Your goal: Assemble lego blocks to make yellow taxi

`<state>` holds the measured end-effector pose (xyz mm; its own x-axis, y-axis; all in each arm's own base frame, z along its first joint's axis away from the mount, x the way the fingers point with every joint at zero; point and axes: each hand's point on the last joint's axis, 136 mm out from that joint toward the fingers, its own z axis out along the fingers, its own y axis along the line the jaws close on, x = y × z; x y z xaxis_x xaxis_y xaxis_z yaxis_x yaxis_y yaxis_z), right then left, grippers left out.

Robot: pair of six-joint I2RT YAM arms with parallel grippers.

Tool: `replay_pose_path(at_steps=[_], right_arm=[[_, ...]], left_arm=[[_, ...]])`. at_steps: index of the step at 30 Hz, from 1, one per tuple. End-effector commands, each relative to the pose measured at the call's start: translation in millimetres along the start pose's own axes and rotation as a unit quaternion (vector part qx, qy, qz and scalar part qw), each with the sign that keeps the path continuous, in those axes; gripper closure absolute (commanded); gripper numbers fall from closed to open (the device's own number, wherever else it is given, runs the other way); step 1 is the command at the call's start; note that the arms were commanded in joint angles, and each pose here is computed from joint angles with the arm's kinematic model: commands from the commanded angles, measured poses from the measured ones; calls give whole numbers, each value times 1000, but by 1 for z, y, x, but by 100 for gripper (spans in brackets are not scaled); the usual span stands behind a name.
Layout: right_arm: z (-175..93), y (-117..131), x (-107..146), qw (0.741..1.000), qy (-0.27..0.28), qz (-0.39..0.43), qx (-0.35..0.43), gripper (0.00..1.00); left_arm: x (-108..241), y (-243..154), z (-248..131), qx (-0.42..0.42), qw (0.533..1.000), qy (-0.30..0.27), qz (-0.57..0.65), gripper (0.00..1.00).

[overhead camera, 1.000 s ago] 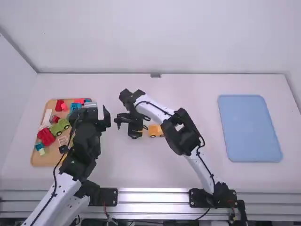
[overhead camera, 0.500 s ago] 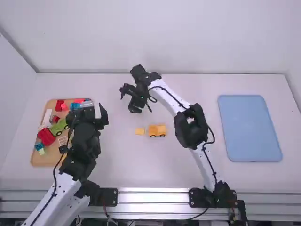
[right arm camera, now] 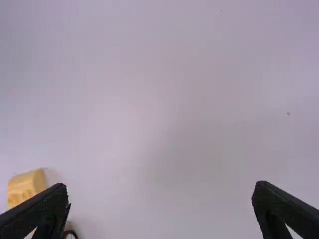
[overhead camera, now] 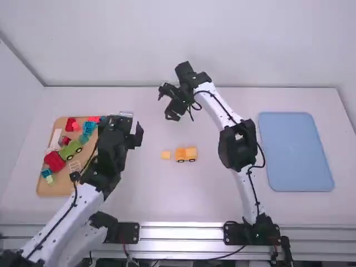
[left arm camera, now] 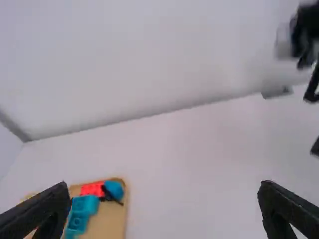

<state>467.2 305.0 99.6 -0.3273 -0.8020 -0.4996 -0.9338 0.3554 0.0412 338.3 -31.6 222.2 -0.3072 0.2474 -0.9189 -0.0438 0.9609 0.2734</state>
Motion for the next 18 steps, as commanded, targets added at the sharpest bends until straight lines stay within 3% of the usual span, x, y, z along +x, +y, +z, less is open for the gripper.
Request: replay_pose_path(at_steps=[1,4,8,14,18], right_arm=[[-44,-8,-16,999,-41,-3,13,2],[-52,-3,-9,998,-60,-4,-30,2],[-58,-10,-4,997,-70,-2,-37,2],[-61,-48,11,995,-31,78,54,2],[-57,-44,12,995,-16,72,62,2]], left_arm=[[-16,-10,16,35,999,15,12,1],[-12,-48,42,147,983,65,91,1],[-7,-85,63,250,951,76,163,1],[2,-102,85,316,932,87,155,1],[12,-103,87,335,926,98,142,1]])
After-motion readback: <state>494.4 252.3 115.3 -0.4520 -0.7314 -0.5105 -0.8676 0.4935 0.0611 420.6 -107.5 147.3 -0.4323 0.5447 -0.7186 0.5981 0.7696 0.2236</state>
